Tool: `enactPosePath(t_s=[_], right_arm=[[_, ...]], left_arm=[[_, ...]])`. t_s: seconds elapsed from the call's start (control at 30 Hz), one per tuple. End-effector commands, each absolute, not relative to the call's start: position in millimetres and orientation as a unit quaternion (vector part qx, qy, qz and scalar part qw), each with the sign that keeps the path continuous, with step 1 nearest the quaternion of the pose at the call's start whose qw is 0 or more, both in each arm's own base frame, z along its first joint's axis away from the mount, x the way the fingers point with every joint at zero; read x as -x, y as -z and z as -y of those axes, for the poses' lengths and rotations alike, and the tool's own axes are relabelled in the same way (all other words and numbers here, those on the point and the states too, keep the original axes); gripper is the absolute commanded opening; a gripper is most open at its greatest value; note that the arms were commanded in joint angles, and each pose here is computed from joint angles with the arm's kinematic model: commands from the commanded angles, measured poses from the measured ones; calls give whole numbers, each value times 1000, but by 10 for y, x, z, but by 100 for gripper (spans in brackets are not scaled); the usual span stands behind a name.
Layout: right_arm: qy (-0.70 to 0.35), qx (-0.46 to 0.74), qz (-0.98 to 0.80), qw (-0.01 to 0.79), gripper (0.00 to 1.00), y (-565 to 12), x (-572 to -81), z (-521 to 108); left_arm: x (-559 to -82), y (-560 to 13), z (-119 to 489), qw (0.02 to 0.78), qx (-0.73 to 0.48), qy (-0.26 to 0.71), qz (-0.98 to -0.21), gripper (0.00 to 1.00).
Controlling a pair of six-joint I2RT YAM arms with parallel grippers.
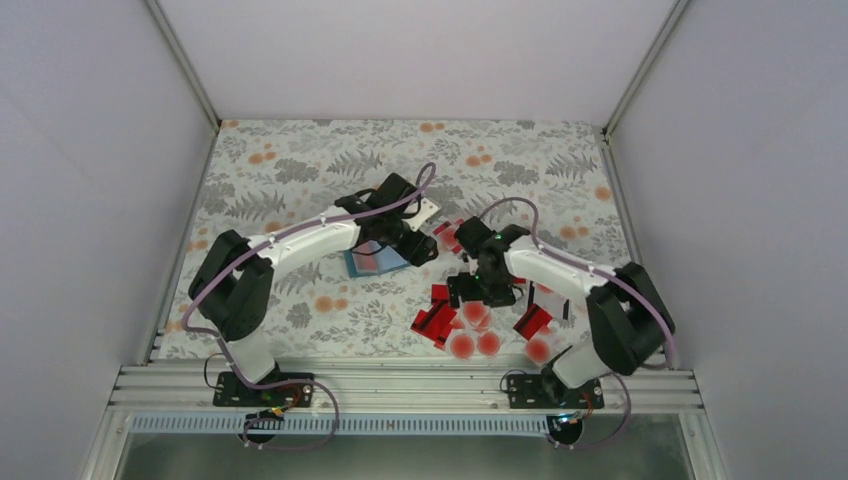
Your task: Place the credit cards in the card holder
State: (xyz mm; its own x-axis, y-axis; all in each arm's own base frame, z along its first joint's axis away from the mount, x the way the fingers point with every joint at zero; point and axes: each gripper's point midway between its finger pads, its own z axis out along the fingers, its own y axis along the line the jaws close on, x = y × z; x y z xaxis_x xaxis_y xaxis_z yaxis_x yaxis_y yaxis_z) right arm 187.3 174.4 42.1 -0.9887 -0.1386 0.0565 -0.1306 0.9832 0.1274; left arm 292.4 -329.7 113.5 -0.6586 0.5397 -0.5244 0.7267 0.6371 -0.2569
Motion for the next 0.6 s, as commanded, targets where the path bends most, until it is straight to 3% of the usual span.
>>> enactPosePath(t_s=[0.0, 0.37, 0.57], right_arm=[[120, -10, 991, 60, 99, -525, -1567, -1744], [241, 120, 954, 129, 99, -508, -1146, -1569], [241, 146, 946, 158, 99, -411, -923, -1510]], left_arm=[[-2762, -1399, 3459, 217, -380, 276, -856, 76], [-1931, -1214, 4025, 117, -475, 370, -790, 67], [-1580, -1114, 4228, 61, -512, 401, -757, 61]])
